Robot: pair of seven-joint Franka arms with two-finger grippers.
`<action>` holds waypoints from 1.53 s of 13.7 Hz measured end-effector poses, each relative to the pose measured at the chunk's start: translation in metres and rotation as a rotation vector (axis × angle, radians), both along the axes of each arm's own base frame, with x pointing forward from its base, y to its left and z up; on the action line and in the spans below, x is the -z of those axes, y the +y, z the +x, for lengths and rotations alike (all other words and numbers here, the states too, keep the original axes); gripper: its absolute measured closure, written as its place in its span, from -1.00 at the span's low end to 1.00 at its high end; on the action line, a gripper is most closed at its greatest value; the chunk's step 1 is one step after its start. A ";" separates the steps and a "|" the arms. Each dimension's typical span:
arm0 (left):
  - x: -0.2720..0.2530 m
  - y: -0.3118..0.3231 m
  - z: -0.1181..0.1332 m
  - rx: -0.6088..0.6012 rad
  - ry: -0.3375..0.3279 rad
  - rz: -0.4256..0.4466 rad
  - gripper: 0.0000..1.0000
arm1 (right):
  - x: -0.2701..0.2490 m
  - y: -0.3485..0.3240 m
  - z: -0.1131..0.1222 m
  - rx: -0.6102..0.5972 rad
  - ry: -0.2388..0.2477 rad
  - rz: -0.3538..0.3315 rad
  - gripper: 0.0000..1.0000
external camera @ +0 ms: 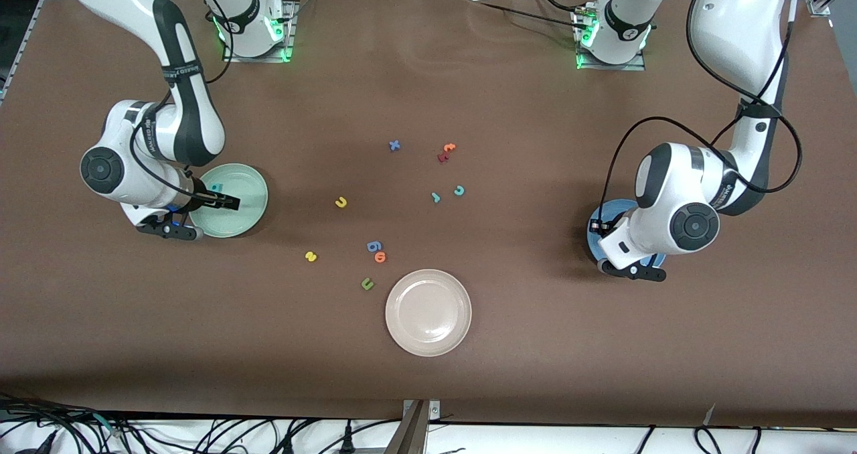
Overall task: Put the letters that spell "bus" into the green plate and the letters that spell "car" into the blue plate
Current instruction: 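Drop b on green plate with the right gripper while the left gripper drops a, then grasp yellow 2 with the right gripper while the left gripper grasps teal c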
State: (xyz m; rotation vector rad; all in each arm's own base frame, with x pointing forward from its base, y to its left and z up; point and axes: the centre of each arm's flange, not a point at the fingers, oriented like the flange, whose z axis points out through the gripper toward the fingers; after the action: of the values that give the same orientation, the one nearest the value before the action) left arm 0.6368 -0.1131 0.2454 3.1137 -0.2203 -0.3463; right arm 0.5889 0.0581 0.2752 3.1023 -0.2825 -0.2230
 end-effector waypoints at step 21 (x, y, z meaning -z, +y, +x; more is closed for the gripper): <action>-0.019 -0.122 -0.088 -0.073 -0.114 -0.092 -1.00 | 0.103 0.164 0.046 0.284 -0.191 0.053 -0.98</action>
State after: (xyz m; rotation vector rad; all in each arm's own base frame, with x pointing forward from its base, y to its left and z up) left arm 0.5485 -0.2346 0.2639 3.0432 -0.1186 -0.1525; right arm 0.6352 0.2223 0.1717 3.1273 -0.7345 0.0662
